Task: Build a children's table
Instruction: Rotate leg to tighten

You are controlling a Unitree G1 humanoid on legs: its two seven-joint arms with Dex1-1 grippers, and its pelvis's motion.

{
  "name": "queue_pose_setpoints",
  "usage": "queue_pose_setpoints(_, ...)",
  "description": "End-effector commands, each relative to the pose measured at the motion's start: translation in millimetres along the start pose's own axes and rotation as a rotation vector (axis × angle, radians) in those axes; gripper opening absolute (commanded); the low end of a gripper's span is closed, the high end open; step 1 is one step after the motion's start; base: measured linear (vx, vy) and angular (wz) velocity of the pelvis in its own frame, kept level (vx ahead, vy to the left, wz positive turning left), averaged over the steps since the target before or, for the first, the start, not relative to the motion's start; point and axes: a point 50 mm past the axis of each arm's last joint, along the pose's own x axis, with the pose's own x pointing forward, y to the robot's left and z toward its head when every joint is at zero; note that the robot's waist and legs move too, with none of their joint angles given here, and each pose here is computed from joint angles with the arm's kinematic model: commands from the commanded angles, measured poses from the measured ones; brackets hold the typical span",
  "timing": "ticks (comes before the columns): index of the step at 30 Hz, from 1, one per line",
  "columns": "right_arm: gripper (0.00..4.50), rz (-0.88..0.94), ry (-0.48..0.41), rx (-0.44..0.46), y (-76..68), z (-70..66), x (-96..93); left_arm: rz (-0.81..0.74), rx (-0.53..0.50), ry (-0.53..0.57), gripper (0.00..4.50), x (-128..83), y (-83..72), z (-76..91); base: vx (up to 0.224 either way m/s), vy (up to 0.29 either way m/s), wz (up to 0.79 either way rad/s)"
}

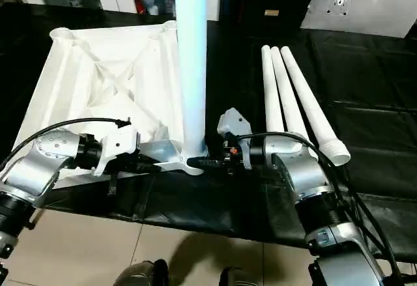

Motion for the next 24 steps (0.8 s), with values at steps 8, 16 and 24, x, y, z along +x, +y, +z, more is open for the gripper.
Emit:
queue_pose_setpoints(8, 2.69, -0.01, -0.029, 0.032, 10.4, -5.5, 10.8, -0.041, -0.06, 0.037, 0.0, 10, -8.9, -8.7, 0.0, 0.0, 0.0)
queue_pose_setpoints(16, 2.64, -0.391, -0.056, 0.176, 10.8, -14.3, 45.1, 0.188, -0.251, -0.105, 0.0, 28, 5.1, 16.2, 0.0, 0.0, 0.0)
queue_pose_setpoints(24, 2.63, -0.719, -0.111, 0.379, 13.2, -2.6, 96.8, 0.503, -0.386, -0.187, 0.0, 66, 27.2, 47.4, 0.0, 0.0, 0.0)
